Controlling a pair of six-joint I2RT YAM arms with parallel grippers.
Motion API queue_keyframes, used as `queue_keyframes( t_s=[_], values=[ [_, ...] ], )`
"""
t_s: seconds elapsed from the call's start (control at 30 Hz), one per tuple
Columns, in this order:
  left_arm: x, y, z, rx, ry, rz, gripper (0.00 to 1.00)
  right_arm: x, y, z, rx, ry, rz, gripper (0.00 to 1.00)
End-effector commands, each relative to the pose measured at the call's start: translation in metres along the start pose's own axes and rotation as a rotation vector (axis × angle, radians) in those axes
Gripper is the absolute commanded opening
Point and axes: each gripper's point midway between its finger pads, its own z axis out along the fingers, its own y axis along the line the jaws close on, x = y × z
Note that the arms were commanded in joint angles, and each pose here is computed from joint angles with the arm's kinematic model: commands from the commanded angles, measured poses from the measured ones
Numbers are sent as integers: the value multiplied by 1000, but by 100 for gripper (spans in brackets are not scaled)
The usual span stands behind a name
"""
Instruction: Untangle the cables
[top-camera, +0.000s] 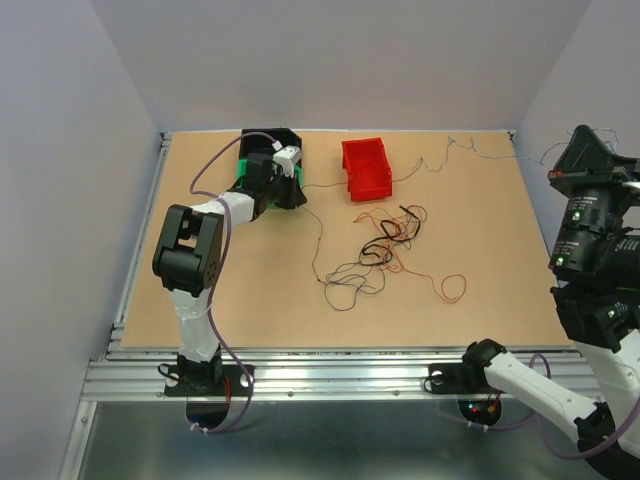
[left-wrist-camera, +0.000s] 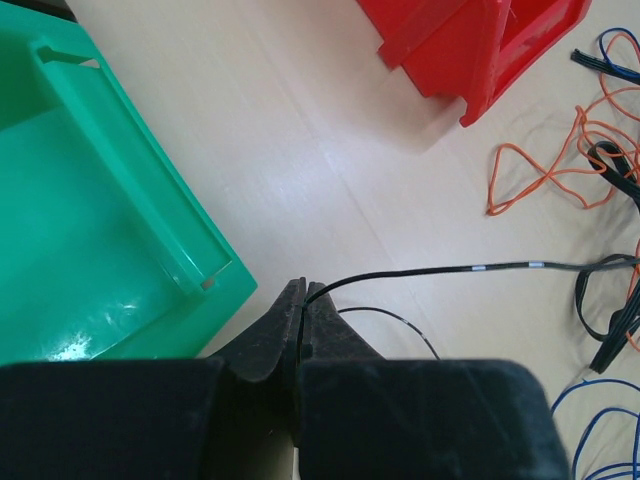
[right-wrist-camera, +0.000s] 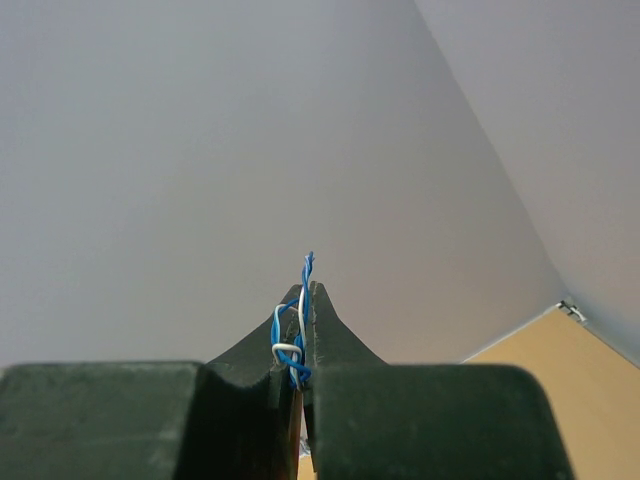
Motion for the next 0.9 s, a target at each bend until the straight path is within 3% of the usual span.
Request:
queue_keyframes(
  t_s=[0.0, 0.37, 0.5, 0.67, 0.87],
  values=[
    [-26, 1, 3, -8, -44, 33, 0, -26, -17, -13, 23, -49, 32, 0],
    [-26, 12, 3, -62, -43, 43, 0, -68, -43, -38, 38, -103, 80, 1],
    [-25, -2, 3, 0, -46, 72, 0, -66, -40, -43, -8, -95, 89, 1],
    [-38, -47, -14, 137, -84, 203, 0, -35, -26, -27, -5, -39, 19, 1],
    [-48, -69, -37, 188, -57, 309, 0, 47, 11, 12, -20, 96, -125, 1]
  ],
)
